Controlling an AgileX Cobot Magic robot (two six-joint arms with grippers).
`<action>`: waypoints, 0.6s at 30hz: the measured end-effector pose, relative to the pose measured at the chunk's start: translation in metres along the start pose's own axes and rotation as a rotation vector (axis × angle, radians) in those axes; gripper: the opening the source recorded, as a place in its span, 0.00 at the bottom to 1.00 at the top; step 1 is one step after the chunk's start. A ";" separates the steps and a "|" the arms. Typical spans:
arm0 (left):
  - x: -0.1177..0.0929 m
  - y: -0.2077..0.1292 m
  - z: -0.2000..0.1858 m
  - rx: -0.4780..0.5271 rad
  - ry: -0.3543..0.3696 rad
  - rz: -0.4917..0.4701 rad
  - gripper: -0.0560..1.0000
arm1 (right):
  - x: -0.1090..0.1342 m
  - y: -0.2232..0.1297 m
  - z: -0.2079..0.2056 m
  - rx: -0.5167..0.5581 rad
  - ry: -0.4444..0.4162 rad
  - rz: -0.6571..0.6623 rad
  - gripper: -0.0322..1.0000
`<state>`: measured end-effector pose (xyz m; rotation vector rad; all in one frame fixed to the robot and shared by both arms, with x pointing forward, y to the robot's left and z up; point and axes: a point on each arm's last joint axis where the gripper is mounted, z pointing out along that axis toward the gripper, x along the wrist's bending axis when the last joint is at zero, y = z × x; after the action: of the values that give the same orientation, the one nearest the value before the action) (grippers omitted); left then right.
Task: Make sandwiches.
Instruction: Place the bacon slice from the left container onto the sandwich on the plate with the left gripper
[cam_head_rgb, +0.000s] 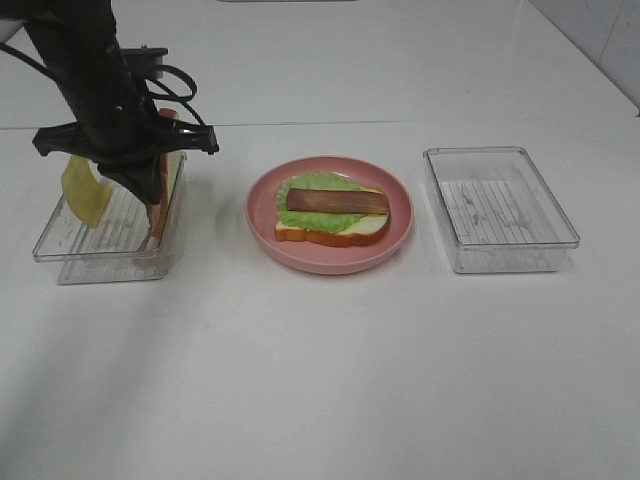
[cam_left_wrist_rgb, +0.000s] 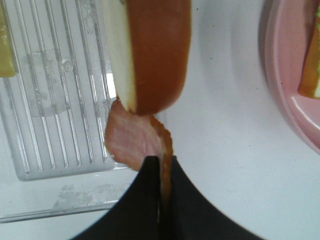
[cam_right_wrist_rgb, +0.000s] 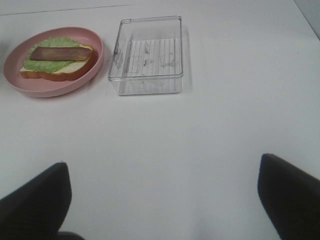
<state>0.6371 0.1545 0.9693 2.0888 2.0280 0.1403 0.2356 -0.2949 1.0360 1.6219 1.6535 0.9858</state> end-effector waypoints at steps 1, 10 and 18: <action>0.000 0.000 -0.011 -0.016 -0.006 0.000 0.06 | 0.000 0.000 0.000 0.000 0.000 0.000 0.94; -0.007 0.001 -0.057 -0.091 -0.094 -0.003 0.06 | 0.000 0.000 0.000 0.000 0.000 0.000 0.94; -0.043 0.009 -0.078 -0.193 -0.262 0.057 0.05 | 0.000 0.000 0.000 0.000 0.000 0.000 0.94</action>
<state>0.6262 0.1187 1.0504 1.9347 1.7316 0.0642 0.2356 -0.2949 1.0360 1.6219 1.6535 0.9858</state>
